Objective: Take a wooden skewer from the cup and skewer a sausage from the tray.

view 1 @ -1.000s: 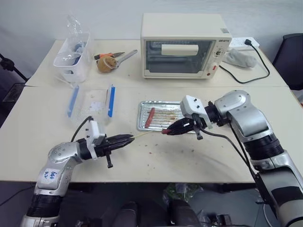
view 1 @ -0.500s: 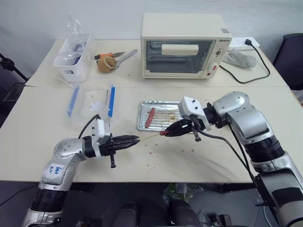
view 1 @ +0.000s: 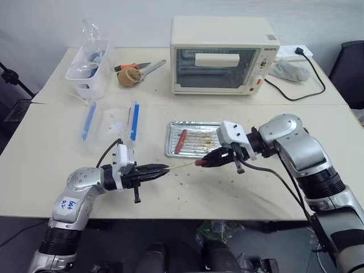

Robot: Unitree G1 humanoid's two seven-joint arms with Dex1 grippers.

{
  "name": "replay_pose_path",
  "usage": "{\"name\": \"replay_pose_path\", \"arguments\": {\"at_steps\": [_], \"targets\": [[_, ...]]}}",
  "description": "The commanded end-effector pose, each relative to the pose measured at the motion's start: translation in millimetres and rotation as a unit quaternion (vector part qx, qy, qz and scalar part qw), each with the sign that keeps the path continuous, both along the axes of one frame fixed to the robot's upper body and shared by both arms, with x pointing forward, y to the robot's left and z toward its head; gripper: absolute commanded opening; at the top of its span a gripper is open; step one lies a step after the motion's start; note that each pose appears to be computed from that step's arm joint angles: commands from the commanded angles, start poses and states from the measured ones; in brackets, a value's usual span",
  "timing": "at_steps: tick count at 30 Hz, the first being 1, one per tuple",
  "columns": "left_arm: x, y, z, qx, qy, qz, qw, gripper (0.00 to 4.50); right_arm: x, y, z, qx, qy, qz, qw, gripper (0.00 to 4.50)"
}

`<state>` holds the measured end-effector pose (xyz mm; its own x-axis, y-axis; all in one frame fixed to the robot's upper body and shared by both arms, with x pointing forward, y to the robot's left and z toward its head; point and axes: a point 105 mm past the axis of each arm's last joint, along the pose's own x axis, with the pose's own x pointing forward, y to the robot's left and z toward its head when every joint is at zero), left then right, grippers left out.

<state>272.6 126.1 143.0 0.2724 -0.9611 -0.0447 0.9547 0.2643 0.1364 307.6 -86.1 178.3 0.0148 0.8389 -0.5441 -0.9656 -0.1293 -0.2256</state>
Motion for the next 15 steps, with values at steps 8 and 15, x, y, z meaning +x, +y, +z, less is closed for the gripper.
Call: {"name": "replay_pose_path", "arguments": {"at_steps": [8,15], "targets": [[-7.4,-1.4,8.6,0.017,-0.007,-0.028,0.999,0.00,-2.5,-1.3,0.9,0.017,-0.015,0.009,1.000,0.26],[-6.0,-3.2,8.0,0.018,-0.008,-0.030,0.999,0.00,-3.5,1.1,0.9,0.019,-0.016,0.010,1.000,0.26]]}}
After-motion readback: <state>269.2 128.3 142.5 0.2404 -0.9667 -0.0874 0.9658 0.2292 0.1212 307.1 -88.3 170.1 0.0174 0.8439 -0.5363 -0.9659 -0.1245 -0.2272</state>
